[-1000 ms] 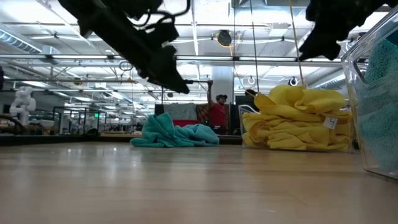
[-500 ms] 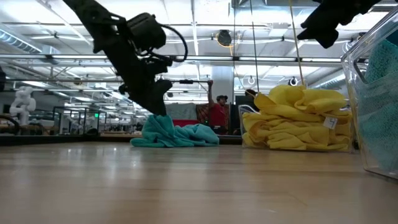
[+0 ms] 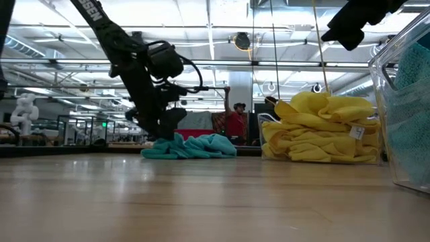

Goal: Sort microfiber towel by color & place in baskets
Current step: Put the blue microfiber cloth into the bottom transparent bin

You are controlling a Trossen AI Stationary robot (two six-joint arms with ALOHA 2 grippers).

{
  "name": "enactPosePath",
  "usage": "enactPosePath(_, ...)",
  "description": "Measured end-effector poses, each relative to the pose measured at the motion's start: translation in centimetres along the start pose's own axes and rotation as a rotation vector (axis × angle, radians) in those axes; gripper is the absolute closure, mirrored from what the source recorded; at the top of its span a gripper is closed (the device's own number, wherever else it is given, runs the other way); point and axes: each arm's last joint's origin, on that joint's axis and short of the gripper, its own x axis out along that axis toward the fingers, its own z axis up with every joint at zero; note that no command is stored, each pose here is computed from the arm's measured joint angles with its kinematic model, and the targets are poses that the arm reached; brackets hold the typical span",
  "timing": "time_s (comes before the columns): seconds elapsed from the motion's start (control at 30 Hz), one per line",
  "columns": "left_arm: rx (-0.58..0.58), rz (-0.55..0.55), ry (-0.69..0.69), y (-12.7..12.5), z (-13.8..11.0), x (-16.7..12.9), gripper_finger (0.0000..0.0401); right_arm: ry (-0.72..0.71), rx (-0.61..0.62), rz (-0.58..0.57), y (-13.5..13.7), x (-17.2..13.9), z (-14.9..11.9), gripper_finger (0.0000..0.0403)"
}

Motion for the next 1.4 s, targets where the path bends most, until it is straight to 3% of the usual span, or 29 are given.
enactPosePath(0.17, 0.069, -0.074, 0.012, -0.7, -0.1, -0.1, 0.0356, 0.020, -0.014, 0.010, 0.4, 0.5, -0.1, 0.0234)
enactPosePath(0.23, 0.083, -0.102, 0.018, -1.0, 0.1, -0.3, 0.0386, 0.021, -0.020, -0.002, 0.4, 0.5, -0.1, 0.0234)
enactPosePath(0.57, 0.216, -0.194, -0.046, -4.6, 3.6, -3.8, 0.0396, 0.022, -0.031, 0.000, 0.8, 0.5, -0.2, 0.0234)
enactPosePath(0.83, 0.352, -0.145, -0.146, -6.6, 7.1, -9.6, 0.0398, 0.022, -0.025, 0.001, 0.8, 0.5, -0.2, 0.0234)
enactPosePath(1.03, 0.376, -0.150, -0.262, -6.9, 9.3, -14.4, 0.0398, 0.024, -0.021, 0.012, 0.9, 0.5, -0.2, 0.0234)
enactPosePath(1.2, 0.404, -0.214, -0.356, -7.6, 10.1, -17.5, 0.0399, 0.019, -0.036, 0.054, 1.2, 0.7, -0.1, 0.0234)
enactPosePath(1.4, 0.435, -0.417, -0.452, -9.7, 10.4, -19.9, 0.0399, -0.007, -0.112, 0.122, 2.1, 0.8, 0.1, 0.0234)
